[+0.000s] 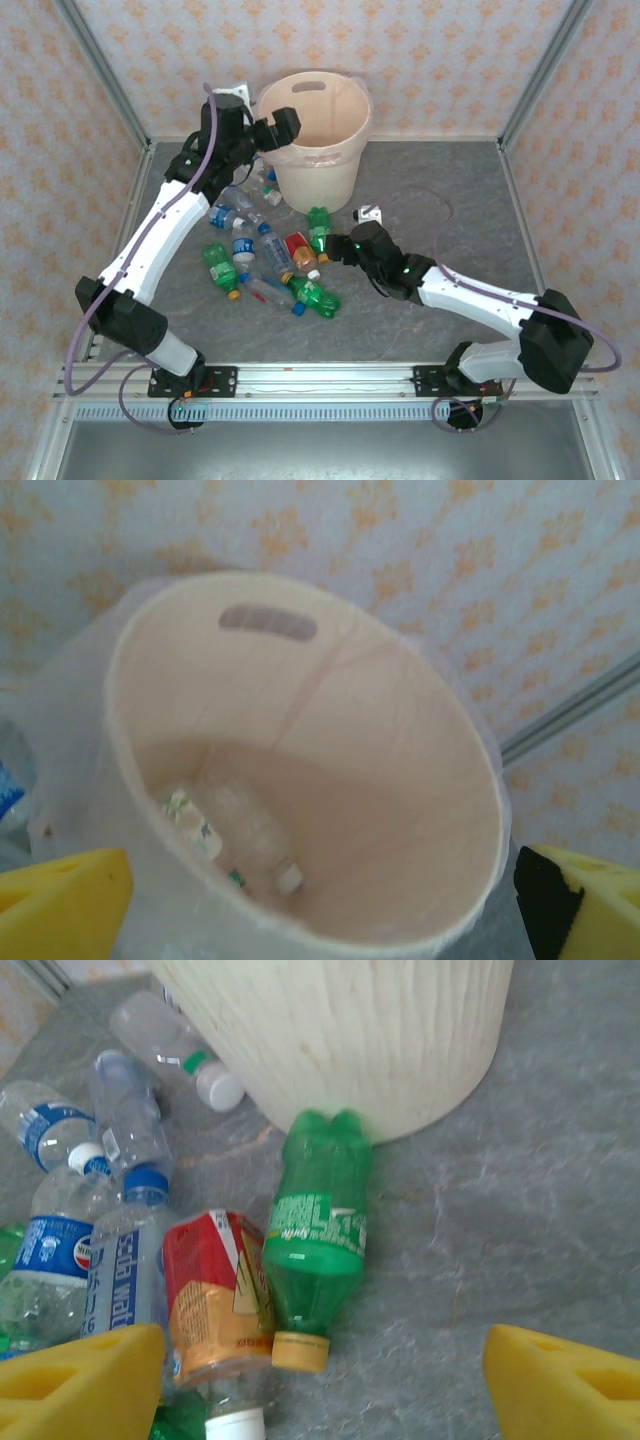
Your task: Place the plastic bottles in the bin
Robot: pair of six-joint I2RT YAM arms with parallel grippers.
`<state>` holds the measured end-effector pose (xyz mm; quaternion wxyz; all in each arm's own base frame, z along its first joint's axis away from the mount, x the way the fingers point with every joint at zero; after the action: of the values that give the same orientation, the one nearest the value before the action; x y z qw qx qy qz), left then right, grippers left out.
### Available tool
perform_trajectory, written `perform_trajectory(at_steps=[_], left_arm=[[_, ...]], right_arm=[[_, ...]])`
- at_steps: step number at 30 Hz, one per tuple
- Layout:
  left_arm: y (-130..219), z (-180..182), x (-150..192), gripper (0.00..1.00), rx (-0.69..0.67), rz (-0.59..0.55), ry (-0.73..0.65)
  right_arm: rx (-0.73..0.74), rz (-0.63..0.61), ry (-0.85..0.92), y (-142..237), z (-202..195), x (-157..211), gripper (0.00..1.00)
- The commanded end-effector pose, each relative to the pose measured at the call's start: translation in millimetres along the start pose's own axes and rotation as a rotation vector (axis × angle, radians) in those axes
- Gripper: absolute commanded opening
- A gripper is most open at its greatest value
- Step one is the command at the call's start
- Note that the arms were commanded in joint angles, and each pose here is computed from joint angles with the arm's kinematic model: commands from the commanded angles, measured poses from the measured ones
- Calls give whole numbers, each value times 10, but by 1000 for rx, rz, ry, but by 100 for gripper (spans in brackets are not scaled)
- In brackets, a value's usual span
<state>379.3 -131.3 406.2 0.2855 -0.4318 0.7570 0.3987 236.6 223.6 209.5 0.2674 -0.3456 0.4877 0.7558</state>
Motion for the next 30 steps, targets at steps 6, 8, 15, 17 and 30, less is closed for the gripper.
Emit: perform_trajectory(at_steps=[6, 8, 15, 17, 30], left_arm=[[316, 79, 315, 99, 78, 81, -18], [351, 118, 375, 99, 75, 88, -44], [358, 98, 545, 99, 180, 156, -43], [372, 121, 587, 99, 184, 158, -40], [513, 128, 515, 99, 147, 116, -13]], right_arm=[[-54, 139, -178, -207, 106, 143, 76], [-37, 176, -202, -283, 107, 191, 75], [1, 203, -280, -418, 114, 234, 66], [2, 214, -289, -471, 114, 247, 65], [8, 332, -256, -828, 82, 378, 54]])
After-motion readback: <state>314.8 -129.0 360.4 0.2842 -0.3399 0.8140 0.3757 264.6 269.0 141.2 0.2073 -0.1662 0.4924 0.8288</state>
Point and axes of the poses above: each hand's point on the last joint's axis, 136 mm out from that joint toward the fingers, its own y axis back along the fingers, its own z axis along the line the jaws close on, x = y × z, the point moved 8 cm from there along y, back along the fingers, and after that the axes turned 2 degrees about y, right-handed, at the moved point
